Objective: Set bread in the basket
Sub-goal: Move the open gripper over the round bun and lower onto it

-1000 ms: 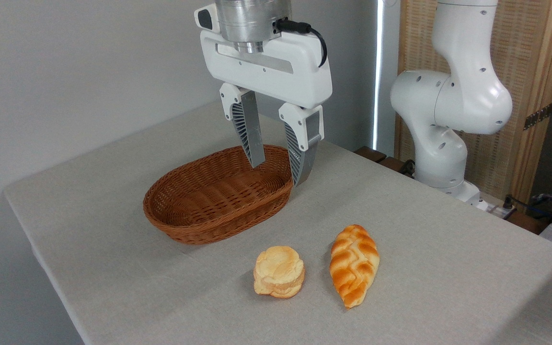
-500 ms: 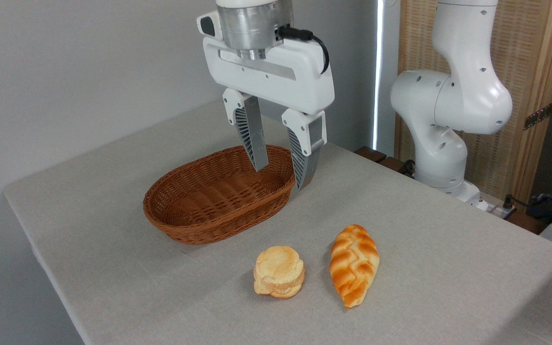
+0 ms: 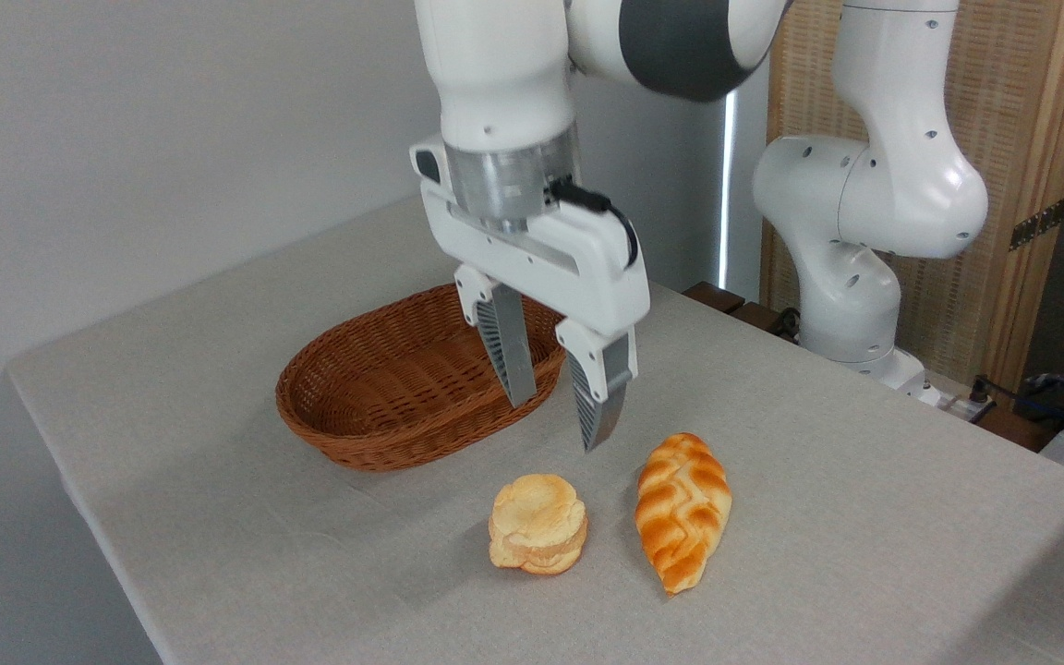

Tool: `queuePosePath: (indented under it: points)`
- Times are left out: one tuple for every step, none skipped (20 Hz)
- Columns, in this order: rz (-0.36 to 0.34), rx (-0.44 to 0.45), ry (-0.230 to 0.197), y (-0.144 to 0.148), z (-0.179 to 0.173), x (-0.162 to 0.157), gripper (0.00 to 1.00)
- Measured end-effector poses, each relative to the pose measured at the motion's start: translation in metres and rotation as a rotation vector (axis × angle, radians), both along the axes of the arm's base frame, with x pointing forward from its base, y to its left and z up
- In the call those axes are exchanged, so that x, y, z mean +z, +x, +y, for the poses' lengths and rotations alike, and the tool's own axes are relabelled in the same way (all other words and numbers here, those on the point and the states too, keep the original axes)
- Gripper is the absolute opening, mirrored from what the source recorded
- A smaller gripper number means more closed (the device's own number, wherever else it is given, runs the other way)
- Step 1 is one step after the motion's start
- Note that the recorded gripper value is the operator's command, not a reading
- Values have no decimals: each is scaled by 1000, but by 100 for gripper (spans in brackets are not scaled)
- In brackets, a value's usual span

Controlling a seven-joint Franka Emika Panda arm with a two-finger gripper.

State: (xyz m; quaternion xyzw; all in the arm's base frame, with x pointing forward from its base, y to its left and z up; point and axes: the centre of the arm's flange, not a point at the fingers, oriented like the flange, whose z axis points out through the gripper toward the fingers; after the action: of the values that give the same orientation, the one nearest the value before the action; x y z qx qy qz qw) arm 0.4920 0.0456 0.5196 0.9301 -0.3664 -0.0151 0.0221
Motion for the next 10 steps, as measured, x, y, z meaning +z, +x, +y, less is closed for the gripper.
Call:
queuePosePath:
  points:
    - [2, 1, 0, -1, 0, -9, 100]
    - [-2, 2, 1, -1, 0, -18, 100]
    - [-9, 3, 2, -1, 0, -27, 100]
    - [-20, 4, 3, -1, 1, -37, 100]
    - [-32, 5, 5, -1, 1, -46, 100]
    - [-45, 6, 7, -1, 1, -55, 100]
    - [-59, 7, 9, -1, 1, -63, 100]
    - [-68, 8, 10, -1, 2, -71, 100]
    - [-70, 8, 10, -1, 2, -77, 100]
    - [-67, 8, 10, -1, 2, -83, 100]
